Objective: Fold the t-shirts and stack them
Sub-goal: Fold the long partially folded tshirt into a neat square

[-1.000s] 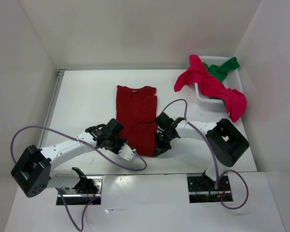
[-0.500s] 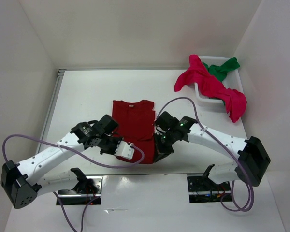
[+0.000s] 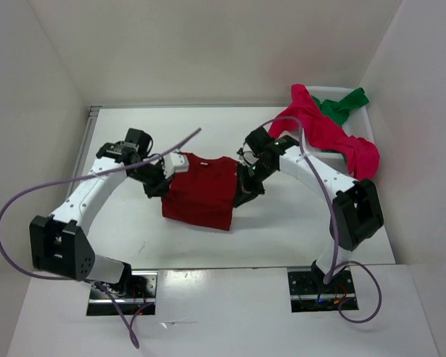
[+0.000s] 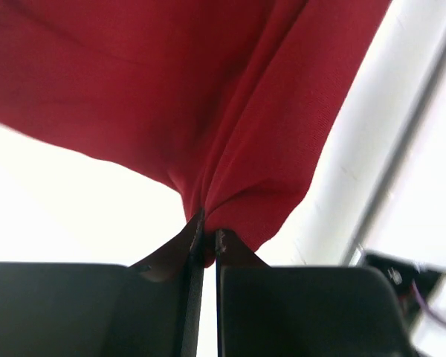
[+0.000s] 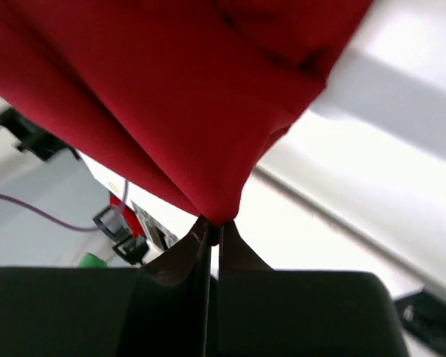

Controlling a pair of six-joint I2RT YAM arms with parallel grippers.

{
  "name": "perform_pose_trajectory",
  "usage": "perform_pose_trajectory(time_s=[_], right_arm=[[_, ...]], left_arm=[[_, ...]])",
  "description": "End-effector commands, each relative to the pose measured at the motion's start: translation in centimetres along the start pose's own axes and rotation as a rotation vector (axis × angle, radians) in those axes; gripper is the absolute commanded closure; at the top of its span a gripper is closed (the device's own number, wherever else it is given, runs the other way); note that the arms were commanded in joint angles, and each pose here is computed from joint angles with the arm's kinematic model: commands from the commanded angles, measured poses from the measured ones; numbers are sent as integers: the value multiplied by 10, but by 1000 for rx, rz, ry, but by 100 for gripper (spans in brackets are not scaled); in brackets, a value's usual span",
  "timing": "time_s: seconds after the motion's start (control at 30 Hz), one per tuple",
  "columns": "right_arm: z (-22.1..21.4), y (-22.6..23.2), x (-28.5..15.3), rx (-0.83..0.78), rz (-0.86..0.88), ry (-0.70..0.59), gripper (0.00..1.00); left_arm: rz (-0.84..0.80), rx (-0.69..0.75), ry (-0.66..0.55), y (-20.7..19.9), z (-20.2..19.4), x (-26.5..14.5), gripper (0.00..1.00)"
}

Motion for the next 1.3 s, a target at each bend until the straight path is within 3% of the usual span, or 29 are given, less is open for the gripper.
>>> perform_pose_trajectory(time_s=[0.0, 0.4, 0.77, 1.0, 1.03, 1.1, 1.17, 1.2, 1.27], right_arm=[[22, -7, -10, -54, 55, -13, 100], [100, -50, -22, 19, 94, -183, 100], [157, -82, -20, 101, 99, -281, 100], [217, -117, -7, 125, 73, -371, 100], [224, -123, -7, 141, 58, -387, 98], [241, -133, -8, 150, 29, -436, 84], [253, -140, -7, 168, -23, -477, 58], [265, -141, -10, 149, -41, -521, 50], [283, -136, -31, 85, -109, -614, 46]], left_arm=[[15, -74, -120, 21, 21, -14, 96], [65, -198, -230, 93, 77, 2, 96], [77, -312, -315, 144, 103, 28, 96], [120, -390, -350, 183, 110, 54, 85], [133, -401, -351, 191, 111, 60, 83], [152, -414, -371, 201, 115, 66, 73], [213, -446, -377, 221, 119, 75, 66], [237, -460, -381, 228, 121, 77, 59], [308, -524, -392, 252, 118, 75, 51]])
Point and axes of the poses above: each gripper's point midway between its finger pads, its own x axis out along the fingers, its own y axis along the line the jaws close on, z = x × y, the point moved 8 cm from there along -x, back along the fingers, and after that the axes turned 12 degrees about -x, right-handed, at the moved point
